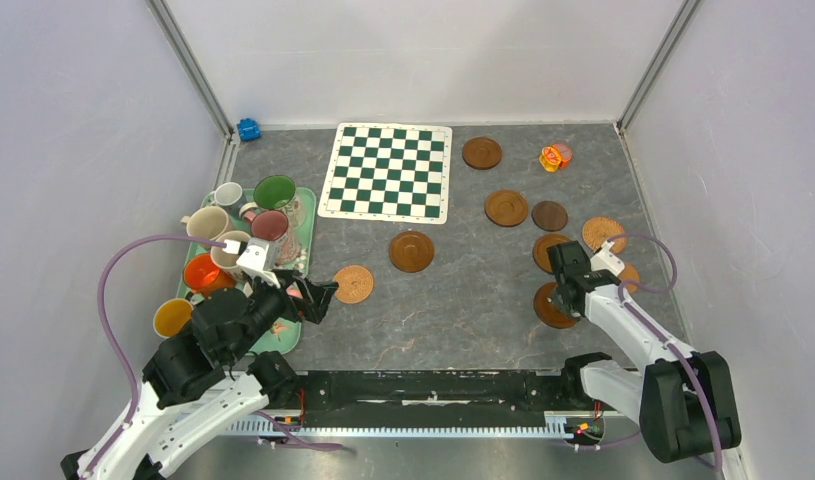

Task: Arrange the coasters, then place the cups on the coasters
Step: Move the coaster to the center of the board.

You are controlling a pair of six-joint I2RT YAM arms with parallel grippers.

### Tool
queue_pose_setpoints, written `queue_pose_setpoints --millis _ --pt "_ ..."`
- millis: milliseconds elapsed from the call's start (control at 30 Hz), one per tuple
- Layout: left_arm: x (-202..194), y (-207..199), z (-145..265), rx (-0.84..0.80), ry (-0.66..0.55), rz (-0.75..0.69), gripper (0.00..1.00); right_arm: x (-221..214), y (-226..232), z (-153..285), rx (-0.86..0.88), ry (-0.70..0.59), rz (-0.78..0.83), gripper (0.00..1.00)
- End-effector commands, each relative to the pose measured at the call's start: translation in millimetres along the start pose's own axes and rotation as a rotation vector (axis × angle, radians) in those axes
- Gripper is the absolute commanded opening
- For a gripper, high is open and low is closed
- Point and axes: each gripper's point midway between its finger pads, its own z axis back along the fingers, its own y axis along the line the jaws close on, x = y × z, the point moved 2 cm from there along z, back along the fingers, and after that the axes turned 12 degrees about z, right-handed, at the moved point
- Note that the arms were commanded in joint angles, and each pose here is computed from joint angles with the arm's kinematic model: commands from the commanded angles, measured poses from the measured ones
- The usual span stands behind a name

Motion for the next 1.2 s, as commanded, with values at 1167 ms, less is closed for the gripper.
queue_pose_setpoints --millis 1167 --pt "3.9 -3.3 -4.5 -0.005 -0.010 -0.015 1.00 107.8 60.3 18.7 0.229 -0.262 0.309 0.00"
